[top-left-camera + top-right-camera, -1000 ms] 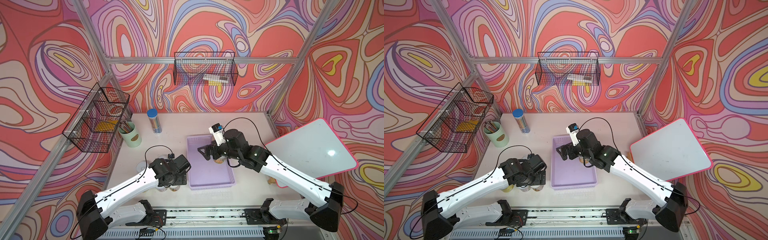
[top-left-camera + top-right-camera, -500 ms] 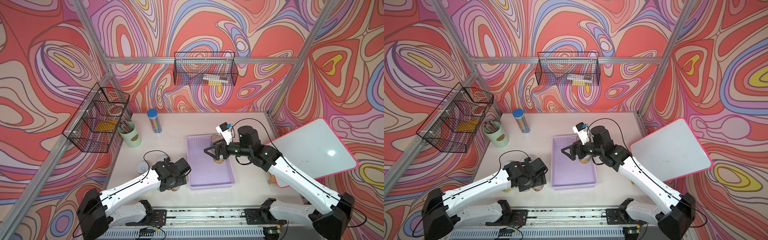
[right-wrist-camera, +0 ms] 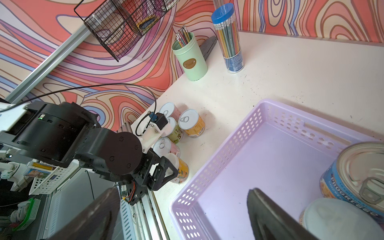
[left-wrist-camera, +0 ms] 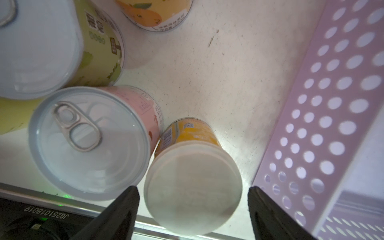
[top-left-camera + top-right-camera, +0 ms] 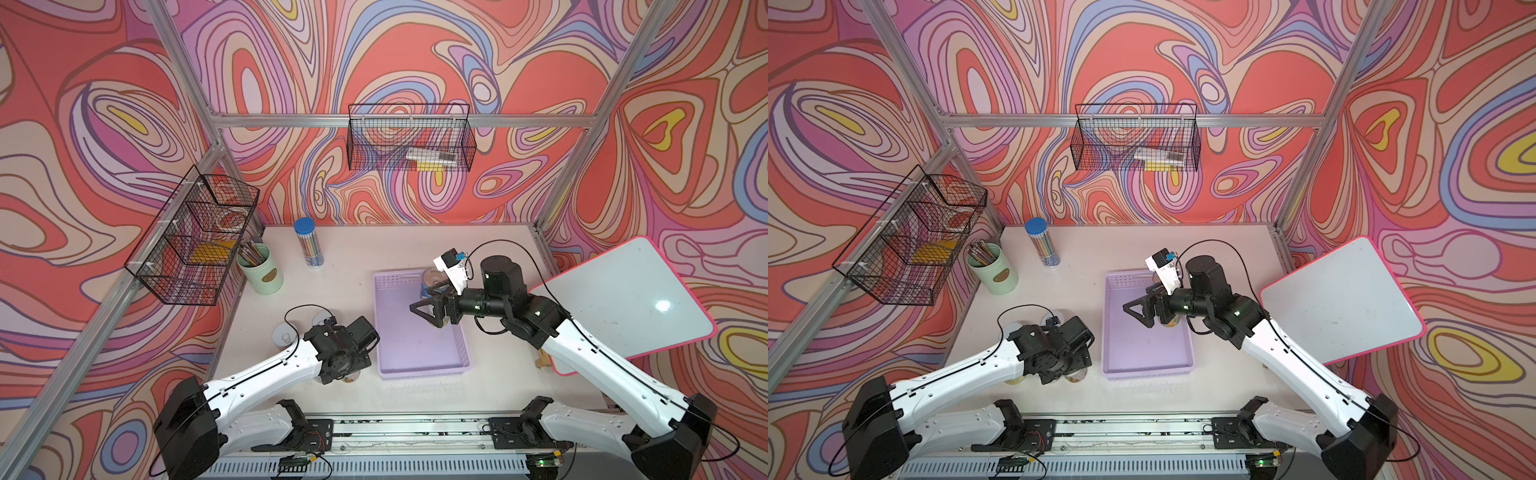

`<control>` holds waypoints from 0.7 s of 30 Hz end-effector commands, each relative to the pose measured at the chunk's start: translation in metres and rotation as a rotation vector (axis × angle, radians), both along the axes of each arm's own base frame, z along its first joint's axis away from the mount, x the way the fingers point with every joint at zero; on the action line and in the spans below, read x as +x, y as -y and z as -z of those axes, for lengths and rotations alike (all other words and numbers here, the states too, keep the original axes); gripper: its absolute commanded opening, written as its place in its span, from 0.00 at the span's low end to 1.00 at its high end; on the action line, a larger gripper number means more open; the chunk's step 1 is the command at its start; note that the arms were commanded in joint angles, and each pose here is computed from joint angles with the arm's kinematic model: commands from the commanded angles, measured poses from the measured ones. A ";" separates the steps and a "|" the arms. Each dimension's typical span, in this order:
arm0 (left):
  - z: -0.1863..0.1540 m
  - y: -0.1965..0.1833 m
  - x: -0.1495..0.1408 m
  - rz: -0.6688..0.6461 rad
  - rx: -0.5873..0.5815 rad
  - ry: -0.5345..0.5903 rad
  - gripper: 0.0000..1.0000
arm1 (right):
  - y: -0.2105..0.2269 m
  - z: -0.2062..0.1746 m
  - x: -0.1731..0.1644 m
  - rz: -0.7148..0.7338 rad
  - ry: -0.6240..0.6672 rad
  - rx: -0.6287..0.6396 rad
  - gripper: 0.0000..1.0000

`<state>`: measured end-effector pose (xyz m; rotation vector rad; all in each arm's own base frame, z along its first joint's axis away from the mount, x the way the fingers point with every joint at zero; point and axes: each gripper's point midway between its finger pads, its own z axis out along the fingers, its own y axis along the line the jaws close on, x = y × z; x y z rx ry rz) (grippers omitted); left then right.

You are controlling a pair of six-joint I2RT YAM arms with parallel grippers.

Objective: Put the canned food in the basket
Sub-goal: Pick up the canned food from the center of the board.

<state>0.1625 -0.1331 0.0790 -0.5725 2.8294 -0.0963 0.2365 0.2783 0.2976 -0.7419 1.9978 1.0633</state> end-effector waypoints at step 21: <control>0.004 -0.009 0.003 0.005 0.030 -0.018 0.83 | -0.003 0.011 0.005 0.009 -0.020 0.005 0.94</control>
